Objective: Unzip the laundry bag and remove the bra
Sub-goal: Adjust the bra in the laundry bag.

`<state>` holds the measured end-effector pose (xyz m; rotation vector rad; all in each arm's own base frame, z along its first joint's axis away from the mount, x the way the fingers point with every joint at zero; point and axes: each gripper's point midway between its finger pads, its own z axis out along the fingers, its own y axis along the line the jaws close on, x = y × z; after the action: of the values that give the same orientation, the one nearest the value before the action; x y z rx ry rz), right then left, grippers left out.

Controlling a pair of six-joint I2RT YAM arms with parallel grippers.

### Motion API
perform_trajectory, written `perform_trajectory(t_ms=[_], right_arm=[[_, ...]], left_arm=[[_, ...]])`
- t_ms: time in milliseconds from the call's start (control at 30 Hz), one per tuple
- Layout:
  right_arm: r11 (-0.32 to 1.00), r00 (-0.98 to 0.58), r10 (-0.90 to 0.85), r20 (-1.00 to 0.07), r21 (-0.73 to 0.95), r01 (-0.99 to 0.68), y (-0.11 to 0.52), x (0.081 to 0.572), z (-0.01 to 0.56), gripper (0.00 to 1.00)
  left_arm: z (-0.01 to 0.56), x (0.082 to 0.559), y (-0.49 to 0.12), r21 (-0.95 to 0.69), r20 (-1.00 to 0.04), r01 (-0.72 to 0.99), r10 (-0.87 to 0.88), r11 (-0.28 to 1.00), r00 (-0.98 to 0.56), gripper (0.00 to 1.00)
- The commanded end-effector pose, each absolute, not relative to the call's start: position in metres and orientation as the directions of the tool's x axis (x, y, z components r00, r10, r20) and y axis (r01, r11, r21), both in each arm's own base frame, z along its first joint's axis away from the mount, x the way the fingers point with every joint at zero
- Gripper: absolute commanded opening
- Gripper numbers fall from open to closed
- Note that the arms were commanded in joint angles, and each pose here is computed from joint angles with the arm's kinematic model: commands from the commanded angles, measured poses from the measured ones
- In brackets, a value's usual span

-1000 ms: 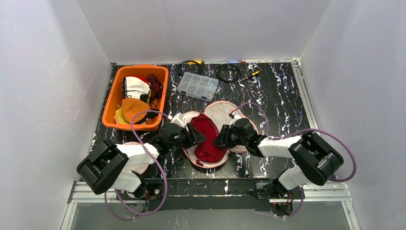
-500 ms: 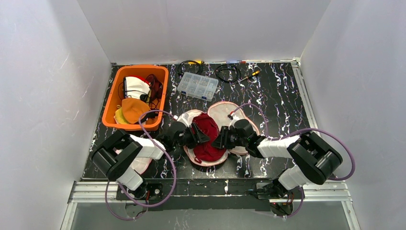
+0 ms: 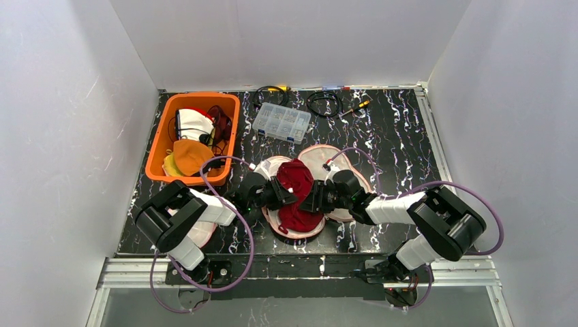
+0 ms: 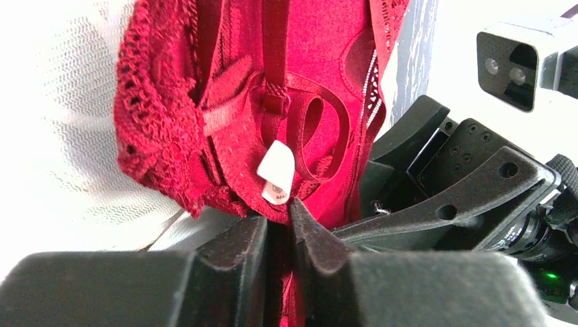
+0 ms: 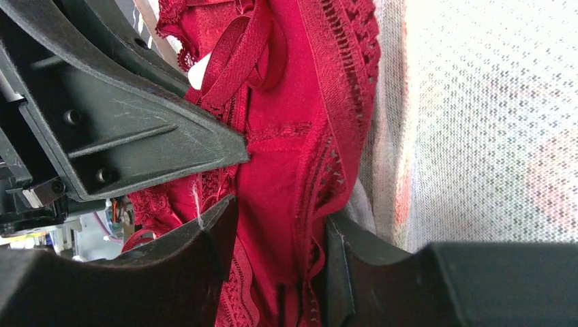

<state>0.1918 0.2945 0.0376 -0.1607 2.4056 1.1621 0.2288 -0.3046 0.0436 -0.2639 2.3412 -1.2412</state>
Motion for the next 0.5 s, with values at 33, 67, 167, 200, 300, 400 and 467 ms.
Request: perform_trajectory(t_ms=[33,67,167,200,300,400,467], right_arm=[[0.635,-0.867,0.099,-0.489,0.702,-0.323,0.294,0.194,0.048,0.56],[0.645,-0.865,0.098,-0.492,0.693,-0.321,0.291,0.194,0.049,0.58],[0.677,-0.842,0.116,-0.526,0.663,-0.320,0.283,0.200,0.060,0.62],[0.688,-0.834,0.125,-0.537,0.652,-0.317,0.281,0.203,0.063,0.64],[0.704,-0.821,0.158,-0.549,0.646,-0.296,0.274,0.211,0.070,0.68],[0.711,-0.818,0.193,-0.542,0.652,-0.264,0.270,0.220,0.071,0.68],[0.712,-0.824,0.194,-0.531,0.655,-0.254,0.271,0.225,0.068,0.66]], left_arm=[[0.058,0.235,-0.308,-0.829,-0.354,0.099,-0.380,0.550,-0.854,0.06],[0.059,0.235,-0.308,-0.829,-0.359,0.104,-0.380,0.550,-0.852,0.03],[0.063,0.235,-0.306,-0.829,-0.370,0.114,-0.384,0.547,-0.846,0.00],[0.062,0.234,-0.306,-0.829,-0.369,0.113,-0.384,0.548,-0.847,0.00],[0.060,0.234,-0.306,-0.829,-0.362,0.106,-0.381,0.550,-0.851,0.00],[0.057,0.232,-0.305,-0.828,-0.355,0.098,-0.382,0.551,-0.854,0.00],[0.058,0.232,-0.305,-0.829,-0.354,0.098,-0.382,0.550,-0.853,0.00]])
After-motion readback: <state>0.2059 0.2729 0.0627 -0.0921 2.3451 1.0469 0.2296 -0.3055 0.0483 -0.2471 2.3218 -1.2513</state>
